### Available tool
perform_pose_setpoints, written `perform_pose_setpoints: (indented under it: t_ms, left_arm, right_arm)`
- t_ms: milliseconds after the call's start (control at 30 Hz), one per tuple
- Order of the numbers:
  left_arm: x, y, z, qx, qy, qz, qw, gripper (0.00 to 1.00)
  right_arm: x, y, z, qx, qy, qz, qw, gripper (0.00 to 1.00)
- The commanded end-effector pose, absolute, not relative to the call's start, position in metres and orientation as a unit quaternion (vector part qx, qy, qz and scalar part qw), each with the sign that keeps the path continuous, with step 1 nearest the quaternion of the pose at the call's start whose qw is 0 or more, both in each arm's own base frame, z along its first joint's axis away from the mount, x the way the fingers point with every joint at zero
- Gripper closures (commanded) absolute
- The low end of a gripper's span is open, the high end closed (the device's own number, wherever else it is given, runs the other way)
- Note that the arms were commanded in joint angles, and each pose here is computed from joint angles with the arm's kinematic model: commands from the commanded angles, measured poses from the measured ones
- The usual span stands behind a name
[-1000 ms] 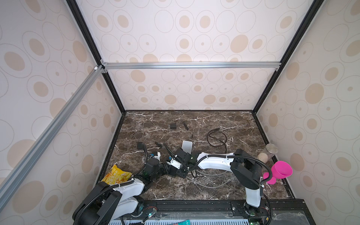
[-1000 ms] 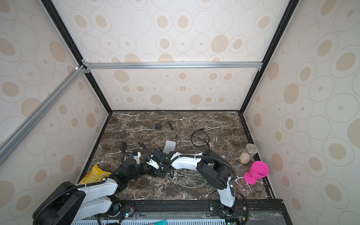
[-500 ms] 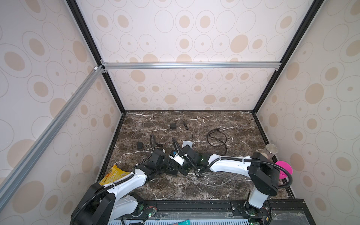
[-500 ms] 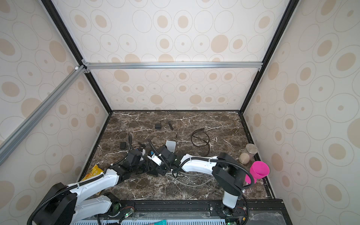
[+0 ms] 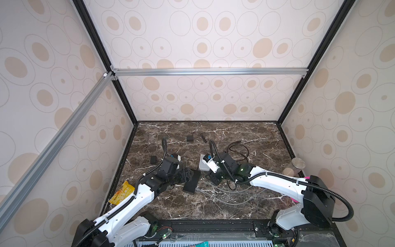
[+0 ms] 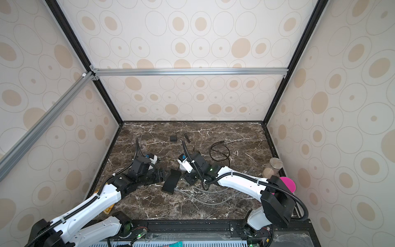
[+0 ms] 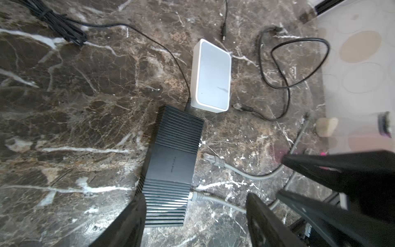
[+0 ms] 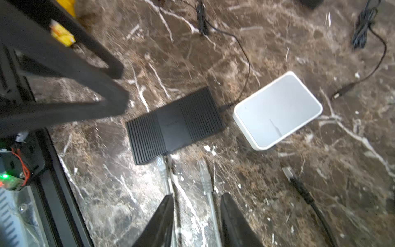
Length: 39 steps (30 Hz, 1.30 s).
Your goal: Insert the plug into the switch port
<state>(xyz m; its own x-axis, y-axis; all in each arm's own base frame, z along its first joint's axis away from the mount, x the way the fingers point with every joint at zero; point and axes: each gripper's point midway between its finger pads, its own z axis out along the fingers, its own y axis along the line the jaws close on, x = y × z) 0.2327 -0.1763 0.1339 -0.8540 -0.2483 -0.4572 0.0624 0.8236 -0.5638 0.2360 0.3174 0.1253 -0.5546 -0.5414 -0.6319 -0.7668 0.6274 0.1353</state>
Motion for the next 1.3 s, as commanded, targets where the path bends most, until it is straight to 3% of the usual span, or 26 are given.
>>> perform_pose_setpoints:
  t_ms: [0, 200, 500, 1033, 1267]
  left_arm:
    - [0.222, -0.187, 0.138, -0.049, 0.896, -0.351, 0.267, 0.29]
    - [0.227, -0.206, 0.148, -0.018, 0.844, -0.433, 0.316, 0.32]
    - [0.213, -0.214, 0.146, 0.022, 0.797, -0.496, 0.345, 0.33]
    - [0.215, -0.21, 0.148, 0.017, 0.789, -0.51, 0.343, 0.33]
    - [0.216, -0.208, 0.153, 0.009, 0.783, -0.517, 0.347, 0.33]
  right_arm:
    - [0.217, 0.294, 0.089, -0.393, 0.879, 0.174, 0.205, 0.62]
    - [0.202, 0.288, 0.054, -0.436, 0.876, 0.158, 0.134, 0.64]
    - [0.223, 0.29, 0.047, -0.462, 0.862, 0.167, 0.121, 0.63]
    - [0.211, 0.291, 0.018, -0.428, 0.878, 0.212, 0.04, 0.69]
    - [0.207, 0.289, 0.018, -0.417, 0.881, 0.219, 0.046, 0.79]
